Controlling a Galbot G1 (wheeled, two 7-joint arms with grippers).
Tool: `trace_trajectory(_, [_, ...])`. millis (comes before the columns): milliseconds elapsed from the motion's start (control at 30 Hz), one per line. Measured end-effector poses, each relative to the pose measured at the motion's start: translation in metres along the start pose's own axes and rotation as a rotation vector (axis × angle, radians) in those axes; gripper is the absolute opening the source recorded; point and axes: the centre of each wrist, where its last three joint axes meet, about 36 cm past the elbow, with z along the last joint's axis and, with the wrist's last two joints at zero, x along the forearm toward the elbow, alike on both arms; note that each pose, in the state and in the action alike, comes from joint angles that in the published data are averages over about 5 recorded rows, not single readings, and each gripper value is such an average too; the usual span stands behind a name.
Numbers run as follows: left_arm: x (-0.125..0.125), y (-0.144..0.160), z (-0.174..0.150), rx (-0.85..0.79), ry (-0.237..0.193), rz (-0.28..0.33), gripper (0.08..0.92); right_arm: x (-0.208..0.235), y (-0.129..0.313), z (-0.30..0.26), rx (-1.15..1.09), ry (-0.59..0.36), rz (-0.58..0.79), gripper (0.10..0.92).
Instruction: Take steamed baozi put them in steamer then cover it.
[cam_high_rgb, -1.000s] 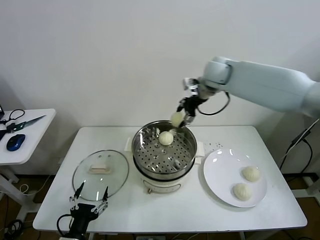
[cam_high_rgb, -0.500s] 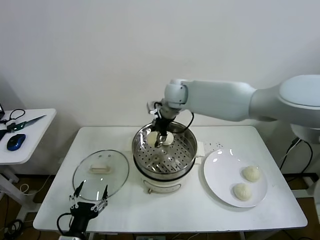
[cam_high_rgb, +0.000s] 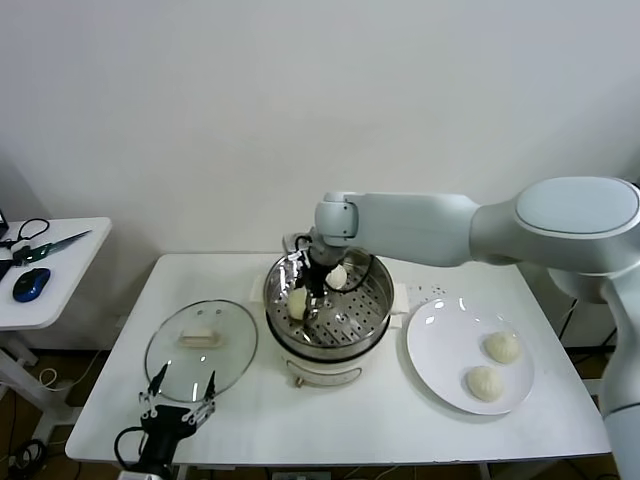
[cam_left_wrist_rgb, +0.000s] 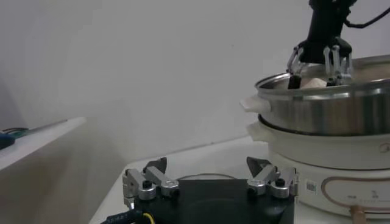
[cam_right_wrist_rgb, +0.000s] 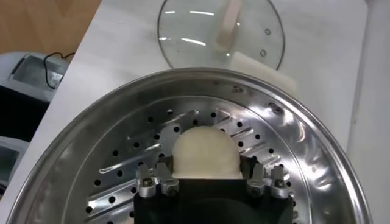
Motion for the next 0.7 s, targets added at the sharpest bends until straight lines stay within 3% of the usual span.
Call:
trace_trajectory(267, [0.000, 0.000, 0.000, -0.002, 0.001, 0.000, 0.823, 0.019, 0.000, 0.006, 0.009, -0.013, 0.007, 0.823])
trace_trajectory(700, [-0.002, -0.001, -0.003, -0.007, -0.002, -0.001, 0.823, 0.120, 0.021, 0.086, 0.005, 0.016, 0.026, 0.823])
